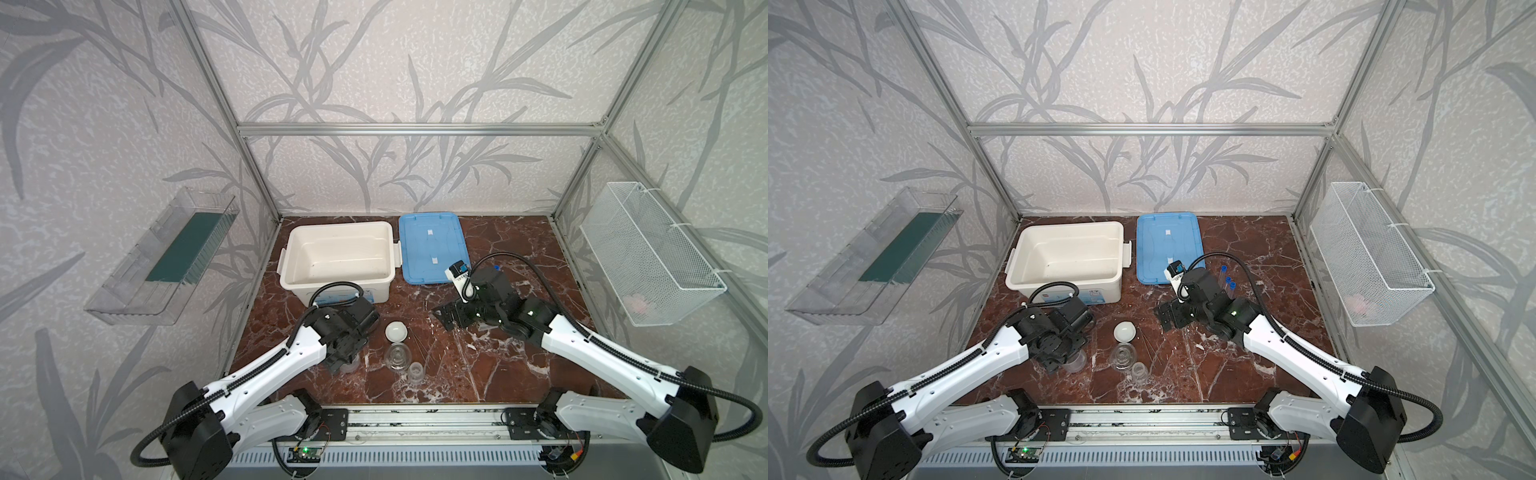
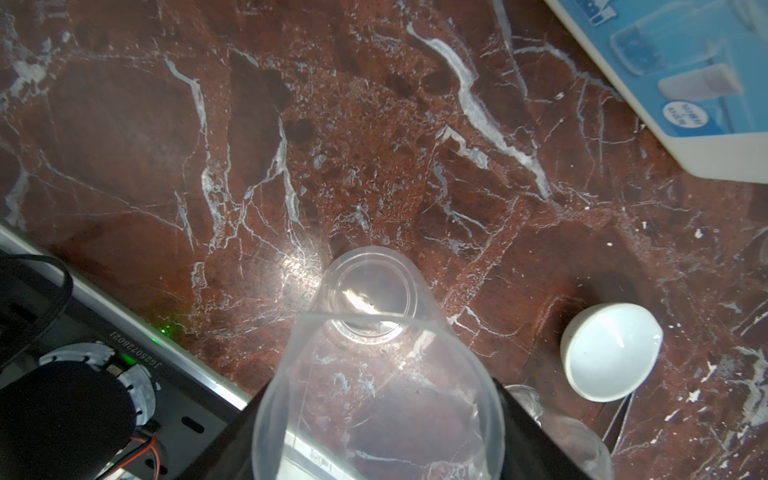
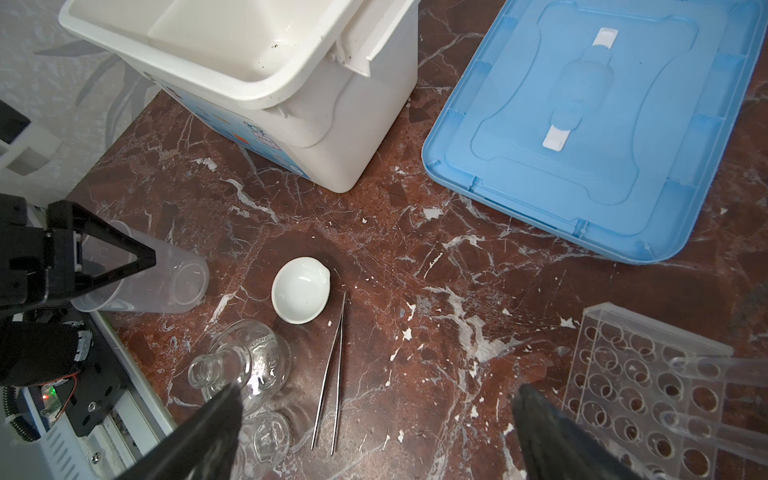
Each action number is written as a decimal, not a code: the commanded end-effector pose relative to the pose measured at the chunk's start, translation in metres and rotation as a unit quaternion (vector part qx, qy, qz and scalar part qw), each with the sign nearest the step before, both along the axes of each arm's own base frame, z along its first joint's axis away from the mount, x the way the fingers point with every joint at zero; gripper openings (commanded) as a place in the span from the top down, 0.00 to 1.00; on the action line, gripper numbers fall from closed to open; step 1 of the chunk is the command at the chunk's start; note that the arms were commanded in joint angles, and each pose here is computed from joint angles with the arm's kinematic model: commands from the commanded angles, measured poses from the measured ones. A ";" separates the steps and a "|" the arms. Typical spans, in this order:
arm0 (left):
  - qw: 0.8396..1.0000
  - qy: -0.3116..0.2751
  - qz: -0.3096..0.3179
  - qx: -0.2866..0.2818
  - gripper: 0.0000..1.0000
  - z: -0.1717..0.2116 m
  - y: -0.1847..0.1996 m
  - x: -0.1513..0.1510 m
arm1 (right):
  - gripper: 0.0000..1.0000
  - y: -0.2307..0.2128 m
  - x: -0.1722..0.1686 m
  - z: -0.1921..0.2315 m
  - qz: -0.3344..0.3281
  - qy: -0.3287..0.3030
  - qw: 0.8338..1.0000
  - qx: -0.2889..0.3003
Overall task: Organize the chemistry lab equipment
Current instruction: 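Lift the measuring cup over the tub with the left gripper while the right gripper approaches, then lower the measuring cup into the tub and open the left gripper, then withdraw the left gripper from the tub while the right gripper draws back, then reach the left gripper down to the glass flask and close on its neck, then lift the glass flask with the left gripper toward the white tub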
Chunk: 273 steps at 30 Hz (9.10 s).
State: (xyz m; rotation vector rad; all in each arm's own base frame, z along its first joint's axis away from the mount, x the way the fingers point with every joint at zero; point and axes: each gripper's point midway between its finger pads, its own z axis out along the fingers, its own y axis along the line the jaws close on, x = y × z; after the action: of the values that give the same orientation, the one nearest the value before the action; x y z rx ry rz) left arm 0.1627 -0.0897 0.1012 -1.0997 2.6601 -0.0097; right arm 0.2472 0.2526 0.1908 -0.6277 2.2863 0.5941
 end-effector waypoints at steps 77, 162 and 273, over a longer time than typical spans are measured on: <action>0.994 0.025 -0.072 0.079 0.33 0.022 0.135 0.300 | 0.03 0.210 0.077 0.036 0.098 -0.016 0.993 0.066; 0.865 -0.306 -0.388 -0.089 0.01 0.214 -0.038 0.163 | 0.01 0.015 -0.027 0.056 0.055 -0.093 0.994 0.020; 0.910 -0.008 -0.414 0.019 0.07 -0.069 -0.114 0.023 | 0.00 -0.002 -0.053 -0.017 0.046 -0.010 0.999 0.014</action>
State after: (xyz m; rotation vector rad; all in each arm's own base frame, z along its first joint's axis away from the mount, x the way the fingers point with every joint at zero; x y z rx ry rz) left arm 0.1814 -0.2048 0.0290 0.1166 2.8883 -0.1142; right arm 0.1932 0.2492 0.1719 -0.7397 2.2426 0.6466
